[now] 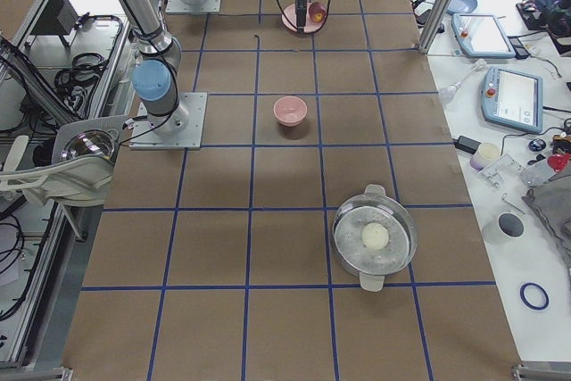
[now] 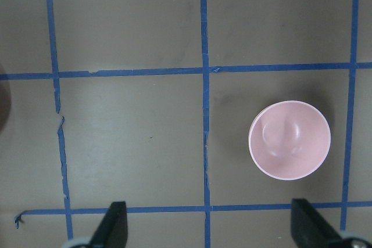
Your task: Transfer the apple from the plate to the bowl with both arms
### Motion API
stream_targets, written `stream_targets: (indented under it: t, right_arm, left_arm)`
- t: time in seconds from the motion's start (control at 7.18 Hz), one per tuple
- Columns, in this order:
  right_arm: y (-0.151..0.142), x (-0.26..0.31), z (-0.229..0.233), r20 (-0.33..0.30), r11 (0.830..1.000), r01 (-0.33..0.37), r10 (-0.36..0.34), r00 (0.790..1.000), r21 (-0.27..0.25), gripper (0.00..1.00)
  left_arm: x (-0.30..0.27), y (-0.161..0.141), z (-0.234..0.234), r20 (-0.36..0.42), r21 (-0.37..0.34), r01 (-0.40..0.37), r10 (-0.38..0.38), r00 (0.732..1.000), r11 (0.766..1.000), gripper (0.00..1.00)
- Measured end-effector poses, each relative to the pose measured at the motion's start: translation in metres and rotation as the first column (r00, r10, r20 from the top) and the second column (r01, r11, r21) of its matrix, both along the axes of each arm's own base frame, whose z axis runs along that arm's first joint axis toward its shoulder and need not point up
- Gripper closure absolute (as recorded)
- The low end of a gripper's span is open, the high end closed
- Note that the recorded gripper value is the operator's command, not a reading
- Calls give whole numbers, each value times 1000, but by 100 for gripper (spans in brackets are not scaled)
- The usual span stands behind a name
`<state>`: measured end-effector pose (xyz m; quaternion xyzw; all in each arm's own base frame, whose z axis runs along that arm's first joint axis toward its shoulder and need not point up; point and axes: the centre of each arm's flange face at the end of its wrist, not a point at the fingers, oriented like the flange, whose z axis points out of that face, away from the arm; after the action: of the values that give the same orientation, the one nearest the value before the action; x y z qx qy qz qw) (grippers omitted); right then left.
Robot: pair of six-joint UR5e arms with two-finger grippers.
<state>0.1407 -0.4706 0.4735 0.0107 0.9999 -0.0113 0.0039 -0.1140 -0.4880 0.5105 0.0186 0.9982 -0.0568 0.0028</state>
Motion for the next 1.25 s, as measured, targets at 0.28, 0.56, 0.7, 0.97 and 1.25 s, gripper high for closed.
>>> stream_targets:
  t: [0.28,0.56,0.7,0.97,1.25]
  right_arm:
    - [0,0,0,-1,1000,3,-3,1000,1,0]
    - [0,-2,-1,-20,1000,3,-3,1000,2,0]
    - [0,-3,-2,-28,1000,2,-2,1000,3,0]
    - [0,-3,-2,-31,1000,2,-2,1000,3,0]
    - [0,-3,-2,-33,1000,2,-2,999,3,0]
  left_arm:
    - [0,0,0,0,1,0,0,1000,1000,0]
    - [0,0,-1,0,1,0,0,1000,1000,0]
    - [0,0,-1,0,1,0,0,1000,1000,0]
    - [0,-1,-1,0,2,0,0,1000,1000,0]
    - [0,-1,-1,0,2,0,0,1000,1000,0]
